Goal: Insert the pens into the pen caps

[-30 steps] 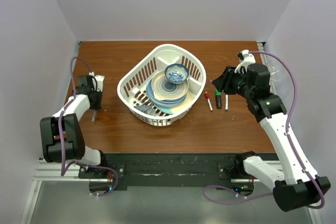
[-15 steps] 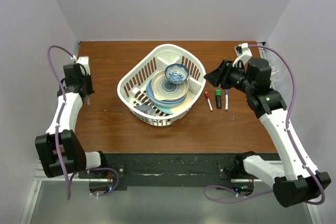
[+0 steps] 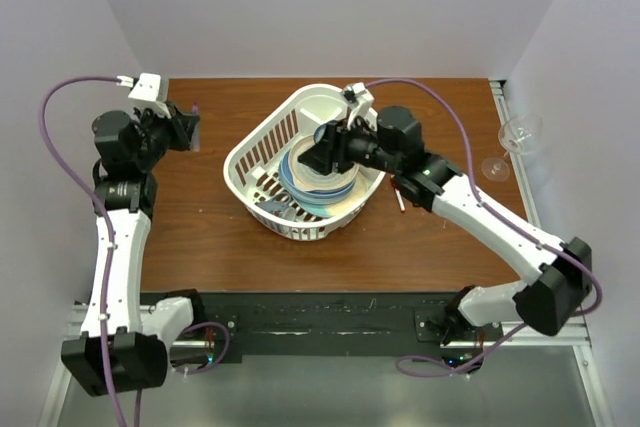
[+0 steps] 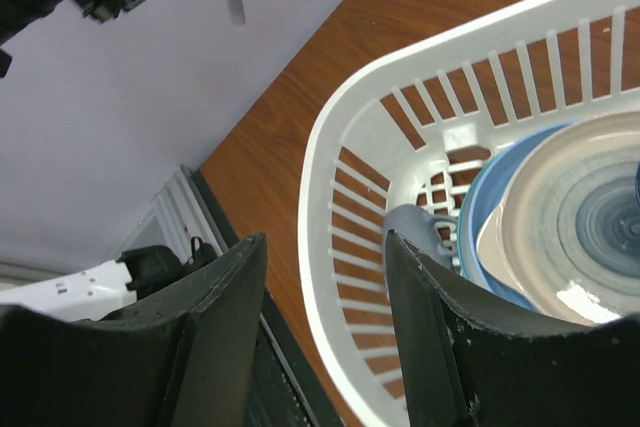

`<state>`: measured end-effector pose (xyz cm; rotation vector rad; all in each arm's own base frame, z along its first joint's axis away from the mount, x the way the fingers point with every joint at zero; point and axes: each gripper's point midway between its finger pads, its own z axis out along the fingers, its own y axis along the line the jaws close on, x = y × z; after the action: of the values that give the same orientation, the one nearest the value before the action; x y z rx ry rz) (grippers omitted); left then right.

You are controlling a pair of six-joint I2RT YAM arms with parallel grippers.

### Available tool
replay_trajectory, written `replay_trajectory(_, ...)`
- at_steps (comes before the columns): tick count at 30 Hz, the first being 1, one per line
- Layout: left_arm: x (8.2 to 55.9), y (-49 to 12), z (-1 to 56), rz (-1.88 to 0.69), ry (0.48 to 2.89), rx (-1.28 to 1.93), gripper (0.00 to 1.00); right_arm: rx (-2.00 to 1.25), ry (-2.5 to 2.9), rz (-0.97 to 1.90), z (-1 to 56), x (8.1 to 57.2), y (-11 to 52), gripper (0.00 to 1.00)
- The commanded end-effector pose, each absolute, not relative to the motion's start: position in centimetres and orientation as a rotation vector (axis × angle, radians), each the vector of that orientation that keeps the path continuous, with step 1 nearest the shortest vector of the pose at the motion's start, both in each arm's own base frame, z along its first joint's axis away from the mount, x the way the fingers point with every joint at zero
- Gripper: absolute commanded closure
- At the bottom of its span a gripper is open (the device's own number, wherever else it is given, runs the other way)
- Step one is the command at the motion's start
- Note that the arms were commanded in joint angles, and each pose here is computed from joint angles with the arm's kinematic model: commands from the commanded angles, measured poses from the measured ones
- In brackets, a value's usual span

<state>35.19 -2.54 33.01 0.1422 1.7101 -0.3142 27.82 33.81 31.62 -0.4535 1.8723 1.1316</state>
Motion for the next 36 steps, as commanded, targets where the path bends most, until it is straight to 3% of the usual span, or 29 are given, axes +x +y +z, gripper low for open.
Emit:
replay_trajectory(1, 33.0, -7.7, 36.5, -0.603, 1.539, 0.235, 1.0, -0.475, 1.607, 1.204, 38.8, 29.3, 36.1, 0.45)
replay_trajectory(6, 31.0, -11.5, 37.6, -0.776, 1.468, 0.317, 1.0, -0.389, 1.535, 1.256, 42.0, 30.4, 36.6, 0.47)
replay_trajectory(22, 28.5, -13.0, 41.4, -0.996, 1.344, 0.212, 1.0, -0.671, 1.509, 1.395, 39.2, 26.9, 43.8, 0.47)
replay_trajectory(32, 27.9, -13.5, 42.0, -1.086, 1.308, 0.185, 1.0, -0.678, 1.492, 1.427, 39.3, 26.1, 45.6, 0.56)
replay_trajectory(36, 27.5, -13.5, 42.3, -1.109, 1.297, 0.176, 1.0, -0.67, 1.495, 1.428, 39.4, 26.2, 46.0, 0.7)
